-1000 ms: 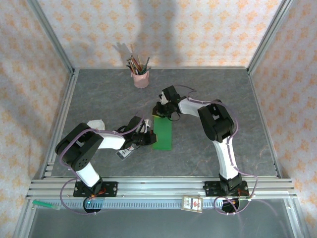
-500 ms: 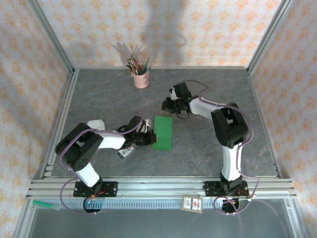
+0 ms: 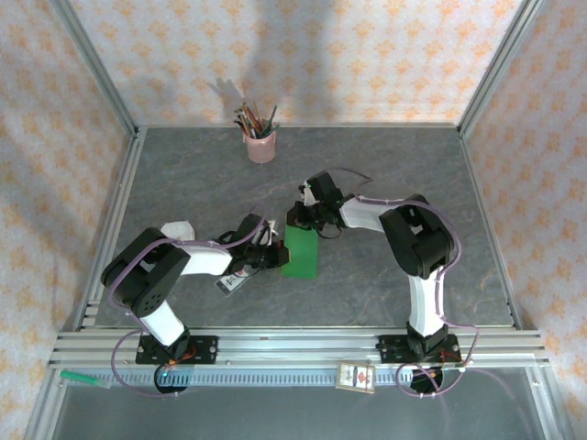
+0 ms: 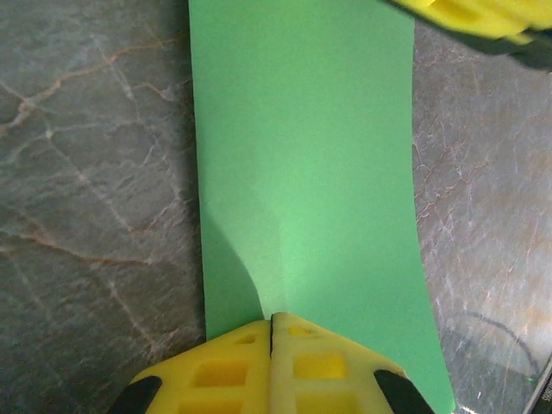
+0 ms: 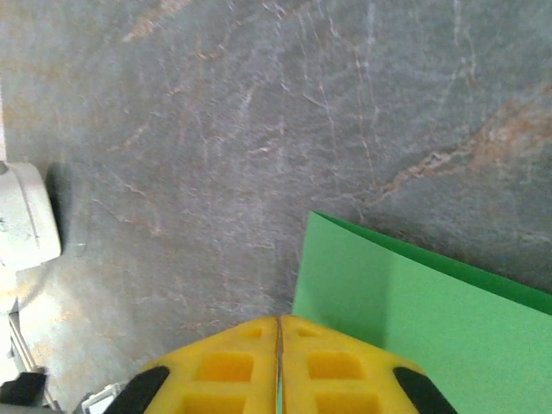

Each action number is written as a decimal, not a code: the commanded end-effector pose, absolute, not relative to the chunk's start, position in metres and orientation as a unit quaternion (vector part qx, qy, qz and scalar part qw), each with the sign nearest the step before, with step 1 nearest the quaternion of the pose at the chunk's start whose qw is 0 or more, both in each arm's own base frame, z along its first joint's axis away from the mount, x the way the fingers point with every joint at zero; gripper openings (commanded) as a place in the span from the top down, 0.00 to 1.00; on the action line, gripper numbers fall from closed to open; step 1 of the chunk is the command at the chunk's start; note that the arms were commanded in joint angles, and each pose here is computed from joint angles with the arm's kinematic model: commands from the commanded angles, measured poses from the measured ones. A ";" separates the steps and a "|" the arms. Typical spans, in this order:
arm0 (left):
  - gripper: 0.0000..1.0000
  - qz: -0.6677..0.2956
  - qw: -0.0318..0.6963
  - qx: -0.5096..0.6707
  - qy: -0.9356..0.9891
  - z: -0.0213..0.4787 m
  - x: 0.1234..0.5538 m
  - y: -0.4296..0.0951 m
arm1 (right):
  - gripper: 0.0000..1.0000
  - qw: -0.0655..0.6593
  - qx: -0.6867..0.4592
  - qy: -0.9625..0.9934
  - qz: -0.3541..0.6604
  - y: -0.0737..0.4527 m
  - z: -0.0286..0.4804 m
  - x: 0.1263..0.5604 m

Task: Fold a paper plane with a square sheet of paper (pick it up from the middle)

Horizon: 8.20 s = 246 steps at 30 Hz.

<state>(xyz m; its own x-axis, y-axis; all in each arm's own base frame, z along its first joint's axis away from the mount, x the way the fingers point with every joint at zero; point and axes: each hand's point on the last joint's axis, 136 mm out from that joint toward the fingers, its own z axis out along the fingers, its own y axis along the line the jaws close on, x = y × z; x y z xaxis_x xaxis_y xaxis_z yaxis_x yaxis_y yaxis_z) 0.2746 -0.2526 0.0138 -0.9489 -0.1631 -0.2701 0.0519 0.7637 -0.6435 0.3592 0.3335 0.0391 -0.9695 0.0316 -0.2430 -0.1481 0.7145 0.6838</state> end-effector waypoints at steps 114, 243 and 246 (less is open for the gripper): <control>0.98 -0.313 0.133 -0.072 0.937 -0.016 0.288 -0.255 | 0.65 0.090 0.014 0.947 0.308 0.250 0.034 0.212; 1.00 -0.162 0.458 0.321 0.813 0.072 0.222 -0.333 | 0.96 0.017 0.168 0.903 0.394 0.261 0.050 0.248; 1.00 -0.167 0.456 0.322 0.813 0.071 0.220 -0.333 | 0.92 0.020 0.168 0.904 0.393 0.260 0.051 0.249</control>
